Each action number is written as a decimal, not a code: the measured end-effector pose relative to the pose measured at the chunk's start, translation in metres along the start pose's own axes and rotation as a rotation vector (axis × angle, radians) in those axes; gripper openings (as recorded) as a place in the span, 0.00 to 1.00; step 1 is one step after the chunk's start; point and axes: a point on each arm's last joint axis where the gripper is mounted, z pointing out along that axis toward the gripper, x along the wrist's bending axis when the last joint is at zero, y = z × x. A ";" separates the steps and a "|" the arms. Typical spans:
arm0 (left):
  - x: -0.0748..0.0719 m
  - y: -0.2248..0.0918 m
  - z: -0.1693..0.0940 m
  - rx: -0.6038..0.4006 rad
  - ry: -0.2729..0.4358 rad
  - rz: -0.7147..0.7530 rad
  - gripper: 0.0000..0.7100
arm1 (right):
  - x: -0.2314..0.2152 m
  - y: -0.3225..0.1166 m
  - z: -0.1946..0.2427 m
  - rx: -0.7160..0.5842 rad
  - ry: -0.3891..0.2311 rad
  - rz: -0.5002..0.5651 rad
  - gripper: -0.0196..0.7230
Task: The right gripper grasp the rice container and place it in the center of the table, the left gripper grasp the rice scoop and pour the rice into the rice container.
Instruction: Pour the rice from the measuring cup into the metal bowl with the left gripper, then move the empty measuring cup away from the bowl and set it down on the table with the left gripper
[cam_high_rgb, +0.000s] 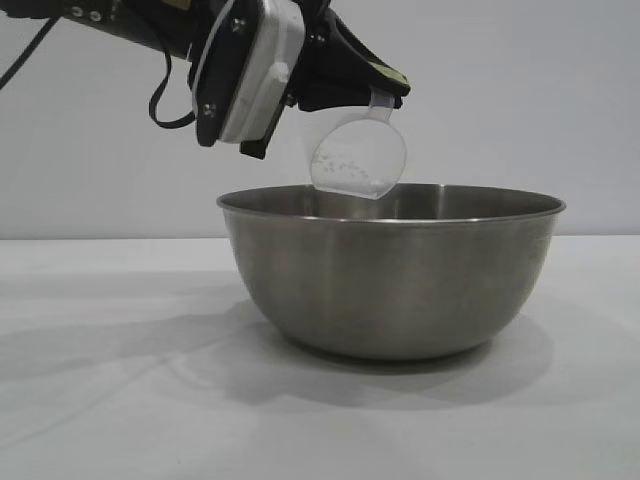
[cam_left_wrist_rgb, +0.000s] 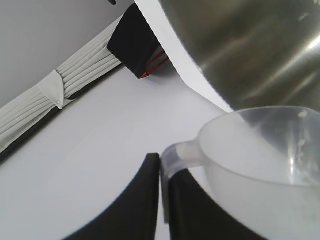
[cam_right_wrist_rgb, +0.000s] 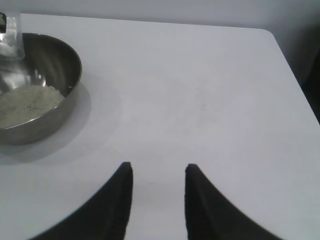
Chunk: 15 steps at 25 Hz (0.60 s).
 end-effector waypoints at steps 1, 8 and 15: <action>0.005 -0.003 0.000 0.033 0.053 -0.126 0.00 | 0.000 0.000 0.000 0.000 0.000 0.000 0.35; 0.023 -0.038 -0.014 0.222 0.450 -0.995 0.00 | 0.000 0.000 0.000 0.000 0.000 0.000 0.35; -0.010 -0.066 -0.063 0.457 0.644 -1.325 0.00 | 0.000 0.000 0.000 0.000 0.000 0.000 0.35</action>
